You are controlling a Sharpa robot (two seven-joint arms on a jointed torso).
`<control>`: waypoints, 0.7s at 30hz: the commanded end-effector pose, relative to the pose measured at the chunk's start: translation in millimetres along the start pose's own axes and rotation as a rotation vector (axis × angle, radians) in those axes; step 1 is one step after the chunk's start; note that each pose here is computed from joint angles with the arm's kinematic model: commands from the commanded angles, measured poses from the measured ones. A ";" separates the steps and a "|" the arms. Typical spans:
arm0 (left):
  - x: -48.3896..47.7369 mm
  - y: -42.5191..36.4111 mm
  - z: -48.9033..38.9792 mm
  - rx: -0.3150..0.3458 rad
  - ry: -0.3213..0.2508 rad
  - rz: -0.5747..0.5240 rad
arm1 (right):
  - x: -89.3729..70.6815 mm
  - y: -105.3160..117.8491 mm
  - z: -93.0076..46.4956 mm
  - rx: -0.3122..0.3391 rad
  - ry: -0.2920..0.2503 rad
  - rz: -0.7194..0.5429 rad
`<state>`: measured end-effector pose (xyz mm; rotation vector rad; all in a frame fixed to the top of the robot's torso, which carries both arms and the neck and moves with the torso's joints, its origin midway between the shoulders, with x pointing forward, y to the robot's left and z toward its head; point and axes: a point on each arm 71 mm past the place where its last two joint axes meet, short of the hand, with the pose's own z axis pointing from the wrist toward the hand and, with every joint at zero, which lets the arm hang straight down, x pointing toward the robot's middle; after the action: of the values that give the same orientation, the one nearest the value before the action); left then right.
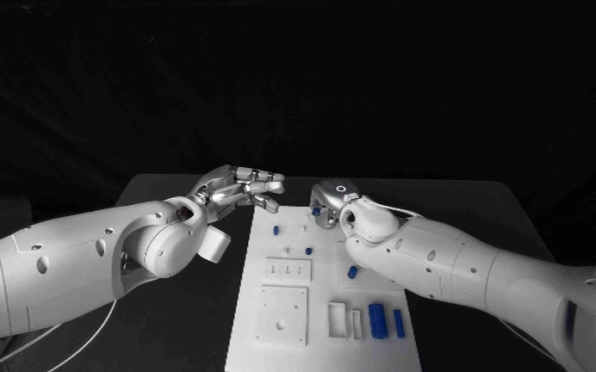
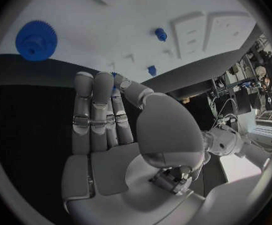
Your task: Assemble the parts on the task board
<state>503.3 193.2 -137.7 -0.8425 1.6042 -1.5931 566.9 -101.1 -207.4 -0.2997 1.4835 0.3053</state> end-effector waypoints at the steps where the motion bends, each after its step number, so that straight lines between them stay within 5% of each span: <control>1: 2.3 -1.4 1.5 0.008 0.006 0.008 | -1.0 3.4 2.2 0.004 -0.024 0.000; 21: 10.8 -1.6 5.5 0.006 0.026 0.007 | 10.2 5.3 9.1 0.031 -0.022 -0.010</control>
<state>502.9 183.7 -137.9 -0.8268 1.6193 -1.6006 573.8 -92.2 -217.4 -0.2727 1.4764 0.2833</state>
